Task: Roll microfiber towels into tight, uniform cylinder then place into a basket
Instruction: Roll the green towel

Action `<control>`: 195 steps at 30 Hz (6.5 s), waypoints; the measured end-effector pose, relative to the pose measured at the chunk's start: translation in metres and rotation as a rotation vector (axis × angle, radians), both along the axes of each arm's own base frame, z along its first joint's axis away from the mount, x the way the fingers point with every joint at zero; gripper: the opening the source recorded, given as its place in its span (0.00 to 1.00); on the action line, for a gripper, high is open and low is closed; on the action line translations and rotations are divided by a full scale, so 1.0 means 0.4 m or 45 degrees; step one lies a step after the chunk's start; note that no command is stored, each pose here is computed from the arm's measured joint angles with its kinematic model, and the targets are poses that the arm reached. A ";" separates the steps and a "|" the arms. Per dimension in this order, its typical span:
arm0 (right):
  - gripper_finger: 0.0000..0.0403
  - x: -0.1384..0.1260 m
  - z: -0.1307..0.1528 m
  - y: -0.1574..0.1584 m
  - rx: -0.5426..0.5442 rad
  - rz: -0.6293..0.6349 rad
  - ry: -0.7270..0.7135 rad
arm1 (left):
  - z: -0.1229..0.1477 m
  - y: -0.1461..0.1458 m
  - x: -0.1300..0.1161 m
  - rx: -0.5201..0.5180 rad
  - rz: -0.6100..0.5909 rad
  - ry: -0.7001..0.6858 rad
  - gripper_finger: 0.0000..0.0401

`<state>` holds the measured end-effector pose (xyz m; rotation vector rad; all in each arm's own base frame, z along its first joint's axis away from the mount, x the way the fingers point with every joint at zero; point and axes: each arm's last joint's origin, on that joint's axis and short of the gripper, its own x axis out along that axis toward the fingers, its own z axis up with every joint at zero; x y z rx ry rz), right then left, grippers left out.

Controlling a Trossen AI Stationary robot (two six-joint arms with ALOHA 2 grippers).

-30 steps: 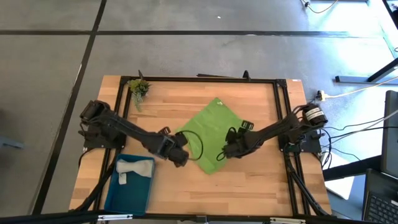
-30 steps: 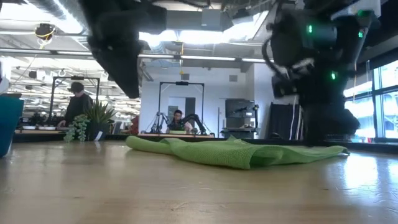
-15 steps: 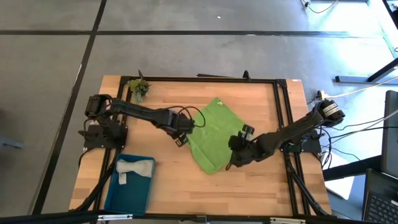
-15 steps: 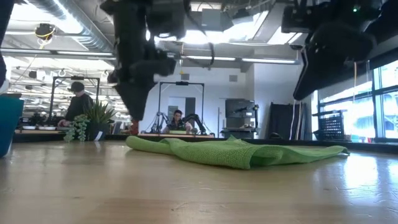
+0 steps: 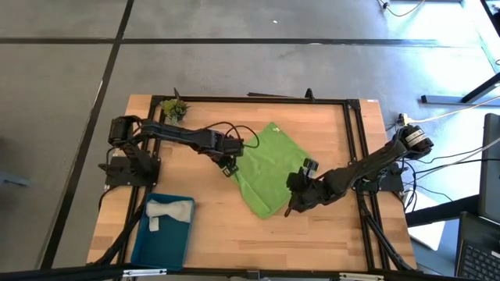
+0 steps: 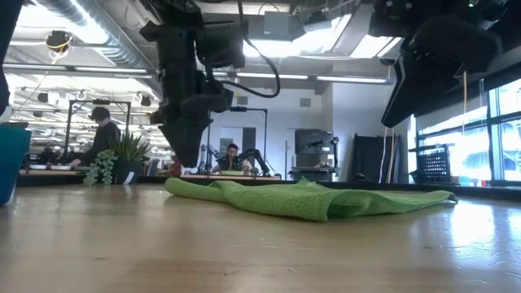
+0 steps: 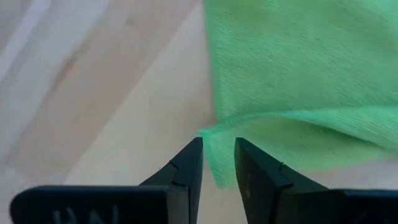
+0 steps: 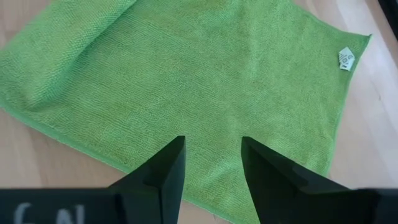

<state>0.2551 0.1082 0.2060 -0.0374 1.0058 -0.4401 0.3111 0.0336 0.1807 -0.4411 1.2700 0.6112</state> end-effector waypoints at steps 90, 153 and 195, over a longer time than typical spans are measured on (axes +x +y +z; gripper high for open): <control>0.39 0.086 -0.225 0.218 -0.427 1.008 -0.058 | -0.011 -0.311 -0.030 0.190 -0.749 0.079 0.00; 0.01 -0.118 -0.052 0.090 -0.252 -0.222 -0.168 | 0.074 -0.259 0.089 0.757 -0.616 -0.352 0.00; 0.04 -0.144 -0.127 -0.129 -0.449 -0.704 0.161 | 0.031 0.060 0.172 0.846 -0.459 -0.351 0.00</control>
